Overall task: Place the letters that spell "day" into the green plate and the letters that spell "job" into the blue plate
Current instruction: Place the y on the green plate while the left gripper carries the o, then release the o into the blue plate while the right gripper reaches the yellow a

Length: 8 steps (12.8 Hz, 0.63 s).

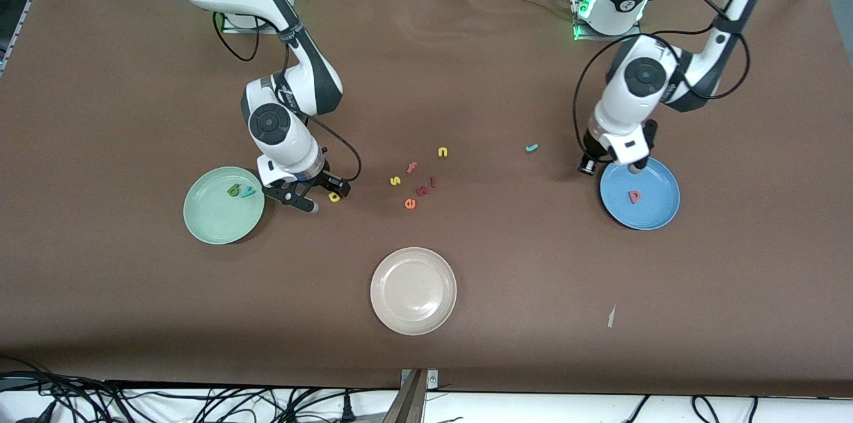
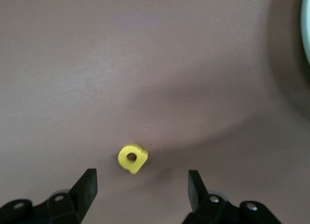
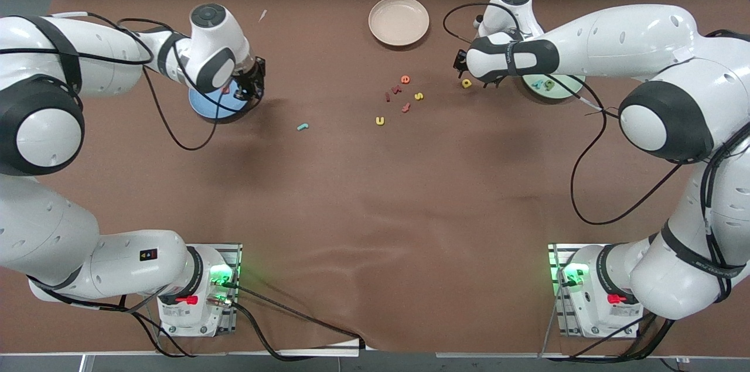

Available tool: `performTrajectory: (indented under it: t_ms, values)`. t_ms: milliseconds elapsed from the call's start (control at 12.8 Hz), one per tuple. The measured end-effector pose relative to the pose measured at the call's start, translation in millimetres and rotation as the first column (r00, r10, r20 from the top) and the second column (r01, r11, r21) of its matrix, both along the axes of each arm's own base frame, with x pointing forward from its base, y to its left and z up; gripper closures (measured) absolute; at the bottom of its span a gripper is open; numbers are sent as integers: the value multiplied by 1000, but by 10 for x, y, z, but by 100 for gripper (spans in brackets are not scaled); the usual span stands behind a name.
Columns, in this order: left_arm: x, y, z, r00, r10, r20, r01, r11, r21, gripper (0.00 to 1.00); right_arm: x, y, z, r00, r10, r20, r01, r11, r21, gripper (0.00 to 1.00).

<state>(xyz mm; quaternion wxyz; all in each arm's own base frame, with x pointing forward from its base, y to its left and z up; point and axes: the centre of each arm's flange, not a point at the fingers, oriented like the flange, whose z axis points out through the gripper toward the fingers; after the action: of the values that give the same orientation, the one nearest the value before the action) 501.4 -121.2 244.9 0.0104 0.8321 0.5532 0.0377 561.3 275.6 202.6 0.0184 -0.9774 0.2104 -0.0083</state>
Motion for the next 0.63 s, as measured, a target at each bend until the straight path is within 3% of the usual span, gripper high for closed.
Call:
performTrajectory:
  t_ms: [313, 548, 626]
  values:
    - [217, 695, 48, 998, -64, 11, 64, 998, 21, 72, -84, 93, -126, 999, -39, 7, 39, 999, -13, 15]
    - [192, 909, -176, 993, -112, -34, 114, 993, 31, 72, -96, 120, -182, 999, -37, 27, 37, 999, -11, 15]
    - [168, 891, -286, 990, -129, -54, 131, 991, 31, 68, -88, 114, -216, 999, -37, 35, 38, 999, -11, 16]
